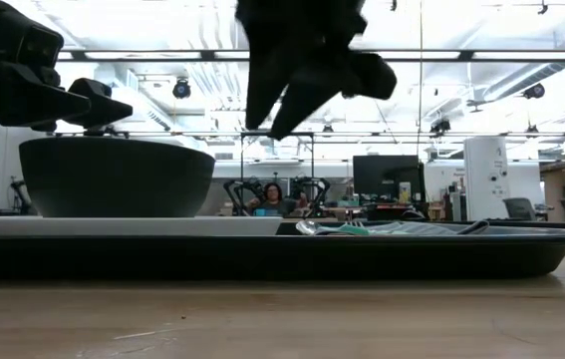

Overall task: Set up tray
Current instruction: Put the blue patterned knife on the right side of the blue patterned fork of the gray napkin

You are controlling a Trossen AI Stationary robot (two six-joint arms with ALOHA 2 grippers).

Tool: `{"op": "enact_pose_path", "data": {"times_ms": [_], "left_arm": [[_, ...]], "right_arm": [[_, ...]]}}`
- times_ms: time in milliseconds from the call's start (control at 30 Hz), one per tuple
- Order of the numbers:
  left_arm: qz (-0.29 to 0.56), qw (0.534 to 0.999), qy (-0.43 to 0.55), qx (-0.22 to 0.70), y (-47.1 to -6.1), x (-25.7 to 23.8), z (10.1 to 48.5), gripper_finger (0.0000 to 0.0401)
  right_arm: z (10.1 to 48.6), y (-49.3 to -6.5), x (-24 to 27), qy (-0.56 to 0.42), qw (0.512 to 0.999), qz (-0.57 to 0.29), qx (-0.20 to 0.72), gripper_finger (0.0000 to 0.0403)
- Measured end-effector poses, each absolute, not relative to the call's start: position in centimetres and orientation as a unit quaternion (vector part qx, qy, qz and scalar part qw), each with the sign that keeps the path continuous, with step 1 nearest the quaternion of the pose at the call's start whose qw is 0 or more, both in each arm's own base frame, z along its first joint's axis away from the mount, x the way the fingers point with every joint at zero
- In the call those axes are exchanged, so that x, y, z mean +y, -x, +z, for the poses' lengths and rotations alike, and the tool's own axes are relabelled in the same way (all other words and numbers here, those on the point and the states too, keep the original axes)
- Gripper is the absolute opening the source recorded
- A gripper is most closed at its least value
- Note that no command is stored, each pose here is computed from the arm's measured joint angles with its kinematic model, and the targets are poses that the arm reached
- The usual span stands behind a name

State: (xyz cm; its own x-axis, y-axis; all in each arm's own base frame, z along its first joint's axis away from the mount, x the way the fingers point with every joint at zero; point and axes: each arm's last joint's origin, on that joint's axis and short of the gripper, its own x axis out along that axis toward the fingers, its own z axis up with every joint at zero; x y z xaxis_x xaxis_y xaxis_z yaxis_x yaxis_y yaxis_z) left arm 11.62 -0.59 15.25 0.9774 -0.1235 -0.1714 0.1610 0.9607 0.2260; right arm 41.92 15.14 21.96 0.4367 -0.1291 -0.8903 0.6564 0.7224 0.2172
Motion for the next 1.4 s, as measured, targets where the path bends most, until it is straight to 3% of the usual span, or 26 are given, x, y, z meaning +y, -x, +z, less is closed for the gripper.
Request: {"op": "enact_pose_path", "data": {"times_ms": [433,933,1400], "left_arm": [[-0.072,0.987,-0.120,0.078,-11.6,-0.6,15.3,0.0280],[-0.072,0.987,-0.120,0.078,-11.6,-0.6,15.3,0.0280],[-0.072,0.987,-0.120,0.078,-11.6,-0.6,15.3,0.0280]], "right_arm": [[21.9,-38.8,21.6,-0.211,0.796,-0.091,0.560,0.0105],[21.0,-33.3,26.0,-0.075,0.759,-0.058,0.644,0.0105],[19.7,-29.2,30.2,-0.033,0.744,0.011,0.667,0.0105]]}}
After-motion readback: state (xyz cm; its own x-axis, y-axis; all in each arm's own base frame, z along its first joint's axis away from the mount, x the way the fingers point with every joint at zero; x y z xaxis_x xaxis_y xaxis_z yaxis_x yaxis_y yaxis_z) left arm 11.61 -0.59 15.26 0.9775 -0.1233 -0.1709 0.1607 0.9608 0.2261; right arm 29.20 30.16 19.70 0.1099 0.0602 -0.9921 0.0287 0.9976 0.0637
